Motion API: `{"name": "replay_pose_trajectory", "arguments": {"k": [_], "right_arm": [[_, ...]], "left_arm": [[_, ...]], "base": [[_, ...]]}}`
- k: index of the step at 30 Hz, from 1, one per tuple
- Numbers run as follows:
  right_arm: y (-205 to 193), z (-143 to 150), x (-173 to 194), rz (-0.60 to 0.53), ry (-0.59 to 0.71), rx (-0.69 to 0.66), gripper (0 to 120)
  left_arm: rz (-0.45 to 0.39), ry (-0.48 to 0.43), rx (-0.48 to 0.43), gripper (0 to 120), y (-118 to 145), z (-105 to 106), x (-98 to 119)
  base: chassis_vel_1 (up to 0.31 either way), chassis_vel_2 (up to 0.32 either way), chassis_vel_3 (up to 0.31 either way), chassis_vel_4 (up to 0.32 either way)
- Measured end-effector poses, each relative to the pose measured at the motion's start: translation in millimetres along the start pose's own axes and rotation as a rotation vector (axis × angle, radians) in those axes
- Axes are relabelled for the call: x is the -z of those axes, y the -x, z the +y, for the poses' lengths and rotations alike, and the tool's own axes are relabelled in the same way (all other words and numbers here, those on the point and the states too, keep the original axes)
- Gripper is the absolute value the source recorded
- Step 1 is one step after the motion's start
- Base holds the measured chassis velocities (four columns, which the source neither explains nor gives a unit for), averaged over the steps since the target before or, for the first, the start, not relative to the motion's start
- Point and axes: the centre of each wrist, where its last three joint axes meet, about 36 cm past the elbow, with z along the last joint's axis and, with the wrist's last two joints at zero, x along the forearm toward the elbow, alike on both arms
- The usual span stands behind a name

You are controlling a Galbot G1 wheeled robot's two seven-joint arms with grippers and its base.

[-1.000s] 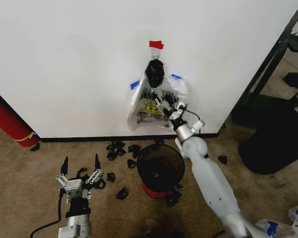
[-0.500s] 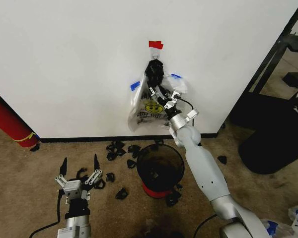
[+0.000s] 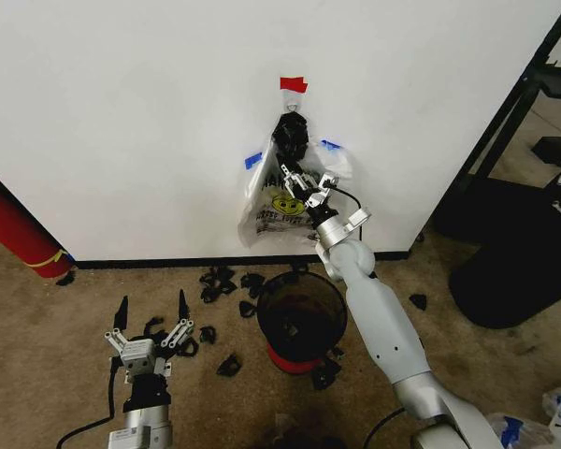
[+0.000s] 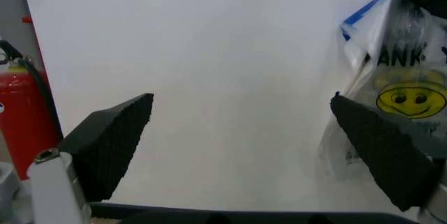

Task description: Pick up the garbage bag from the wall and place it over the trash bin.

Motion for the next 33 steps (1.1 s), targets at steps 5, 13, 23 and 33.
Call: {"name": "replay_pose_trajectory", "arguments": {"k": [5,13,23,33], "right_arm": [[2,3,1,-0.012,0.009,-0.020,11],[0,4,2,-0.028,0.022,-0.040,0],[-28,17,-1,-0.013,-0.032,-0.039,0],[-88,41,-7,0.013,-0.065,-0.045,0]], "left_arm": [[0.005,-0.008,-0.005,100,-1,-2,4],[-0.005,-0.015,0.000,100,0,-1,11],[-0.008,-0.021,0.002,100,0,-2,11],[-0.019,-0.030,-0.009,100,1,-5,13]], "base": [[0.000,0.000,0.000,0.000],[0.000,0.000,0.000,0.000],[0.000,0.000,0.000,0.000],[0.000,0.000,0.000,0.000]]}}
